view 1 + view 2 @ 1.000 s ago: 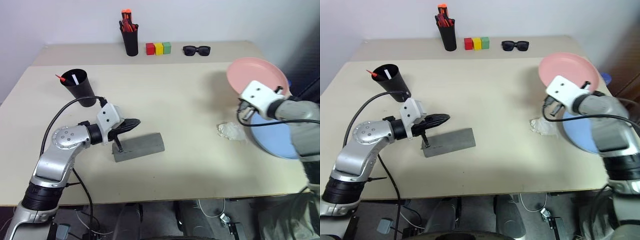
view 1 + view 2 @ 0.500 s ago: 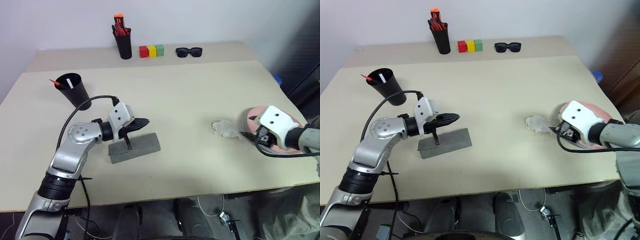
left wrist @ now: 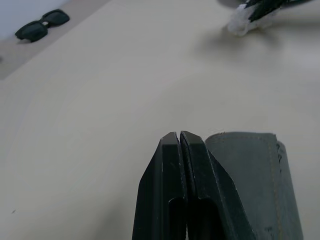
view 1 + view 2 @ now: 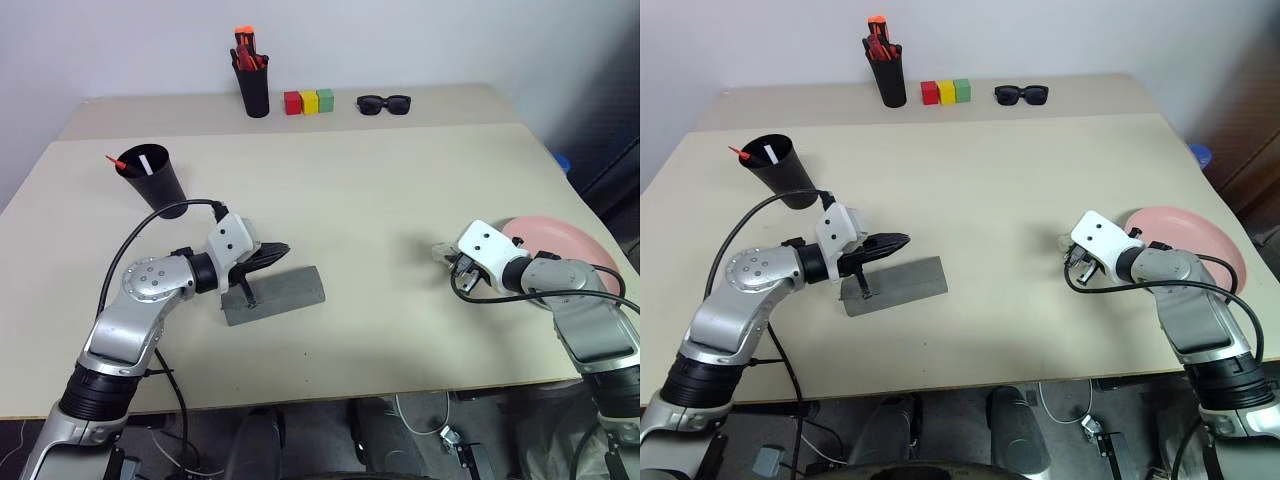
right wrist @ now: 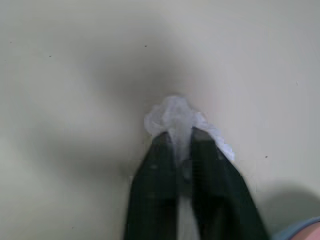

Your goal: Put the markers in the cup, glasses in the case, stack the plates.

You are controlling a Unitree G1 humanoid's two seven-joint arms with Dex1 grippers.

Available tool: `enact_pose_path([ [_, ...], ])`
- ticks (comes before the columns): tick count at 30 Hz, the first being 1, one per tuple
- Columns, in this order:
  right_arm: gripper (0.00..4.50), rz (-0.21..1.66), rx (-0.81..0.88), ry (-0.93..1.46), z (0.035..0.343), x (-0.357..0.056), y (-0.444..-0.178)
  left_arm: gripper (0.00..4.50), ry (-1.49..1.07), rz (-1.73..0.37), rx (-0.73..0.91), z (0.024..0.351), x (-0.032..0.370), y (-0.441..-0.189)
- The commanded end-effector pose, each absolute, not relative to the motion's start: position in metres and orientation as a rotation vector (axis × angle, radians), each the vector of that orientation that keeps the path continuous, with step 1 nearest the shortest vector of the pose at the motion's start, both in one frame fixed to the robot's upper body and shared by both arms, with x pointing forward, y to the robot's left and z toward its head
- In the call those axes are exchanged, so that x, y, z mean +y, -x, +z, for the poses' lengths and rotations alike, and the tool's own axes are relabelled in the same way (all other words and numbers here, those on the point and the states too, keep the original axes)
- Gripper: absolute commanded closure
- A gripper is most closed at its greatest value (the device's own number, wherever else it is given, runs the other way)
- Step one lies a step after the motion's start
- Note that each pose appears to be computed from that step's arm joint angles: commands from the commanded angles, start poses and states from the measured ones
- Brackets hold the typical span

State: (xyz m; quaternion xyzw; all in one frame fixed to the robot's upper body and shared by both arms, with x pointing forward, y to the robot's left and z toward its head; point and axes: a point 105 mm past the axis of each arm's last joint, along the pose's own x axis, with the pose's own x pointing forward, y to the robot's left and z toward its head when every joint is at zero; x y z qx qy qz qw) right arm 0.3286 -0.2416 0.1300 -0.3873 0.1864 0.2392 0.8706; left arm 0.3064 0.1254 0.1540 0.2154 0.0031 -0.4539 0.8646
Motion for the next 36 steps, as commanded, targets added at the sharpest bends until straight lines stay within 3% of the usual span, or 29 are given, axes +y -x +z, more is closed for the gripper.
enact_pose_path([
  [1,4.47,0.360,0.323,0.895,0.183,-0.268,-0.328,4.50,-0.453,-0.954,-0.029,0.163,0.124,-0.304],
  [5,4.47,0.209,0.347,0.923,0.210,-0.304,-0.324,4.50,-0.453,-0.952,-0.028,0.163,0.125,-0.307],
  [7,4.47,0.139,0.431,0.922,0.207,-0.332,-0.314,4.50,-0.464,-0.915,-0.029,0.166,0.136,-0.314],
  [10,3.38,0.134,0.479,0.915,0.195,-0.343,-0.309,4.50,-0.472,-0.860,-0.031,0.169,0.150,-0.319],
  [15,0.97,0.144,0.383,0.913,0.195,-0.335,-0.321,4.50,-0.466,-0.740,-0.024,0.171,0.181,-0.320],
  [19,0.97,0.314,0.170,0.784,0.209,-0.286,-0.335,4.50,-0.453,-0.620,-0.019,0.170,0.208,-0.310],
  [23,0.97,0.540,0.031,0.466,0.212,-0.234,-0.343,4.50,-0.449,-0.446,0.030,0.161,0.252,-0.287],
  [28,0.97,0.772,0.040,0.329,0.198,-0.193,-0.341,4.50,-0.442,-0.306,0.088,0.154,0.287,-0.262],
  [36,0.97,0.846,0.086,0.348,0.170,-0.181,-0.344,4.50,-0.399,-0.249,0.105,0.148,0.290,-0.242],
])
